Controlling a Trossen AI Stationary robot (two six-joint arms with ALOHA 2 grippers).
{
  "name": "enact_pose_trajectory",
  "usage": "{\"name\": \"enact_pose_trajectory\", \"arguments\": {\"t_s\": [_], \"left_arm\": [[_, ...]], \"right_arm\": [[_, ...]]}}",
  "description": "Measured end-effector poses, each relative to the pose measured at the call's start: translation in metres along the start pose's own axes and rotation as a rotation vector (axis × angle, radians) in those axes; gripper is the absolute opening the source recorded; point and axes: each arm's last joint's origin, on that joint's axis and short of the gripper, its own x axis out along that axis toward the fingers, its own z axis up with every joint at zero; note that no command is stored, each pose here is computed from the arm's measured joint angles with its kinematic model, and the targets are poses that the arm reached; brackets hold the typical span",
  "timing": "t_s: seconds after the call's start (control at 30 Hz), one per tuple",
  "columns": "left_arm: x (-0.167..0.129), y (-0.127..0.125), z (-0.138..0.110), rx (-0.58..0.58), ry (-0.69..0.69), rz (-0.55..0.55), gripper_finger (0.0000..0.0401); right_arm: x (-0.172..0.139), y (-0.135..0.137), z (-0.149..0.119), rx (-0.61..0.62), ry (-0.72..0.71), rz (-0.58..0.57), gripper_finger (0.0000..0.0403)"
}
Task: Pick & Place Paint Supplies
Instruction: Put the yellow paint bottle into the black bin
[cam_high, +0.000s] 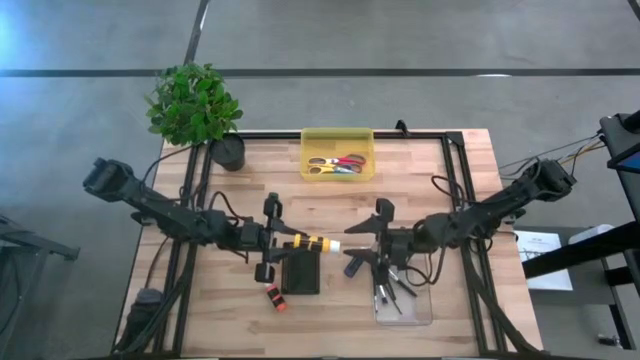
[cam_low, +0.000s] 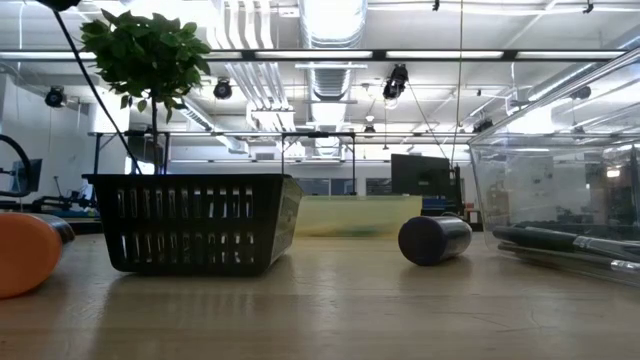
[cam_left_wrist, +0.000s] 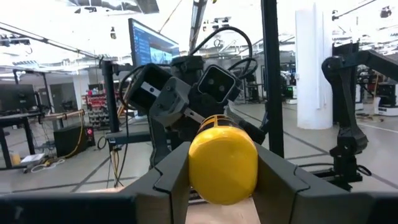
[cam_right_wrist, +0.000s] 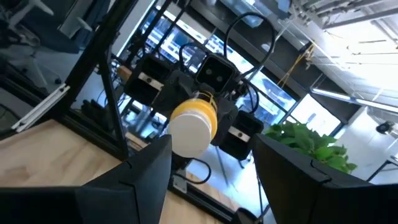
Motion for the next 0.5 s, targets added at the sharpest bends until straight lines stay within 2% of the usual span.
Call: {"name": "enact_pose_trajectory", "arguments": {"t_s": [0.27,0.5], "left_arm": [[0.003,0.003,0.0,0.0,-0.006,0.01,0.014],[0.003,0.005,0.0,-0.005,-0.011,0.007,0.014]], "right_arm": [[0.005,-0.004,0.005,-0.006,-0.009,0.018,0.0221],[0.034,0.009,-0.003,-0.07,0.059,0.035,0.0221]]}}
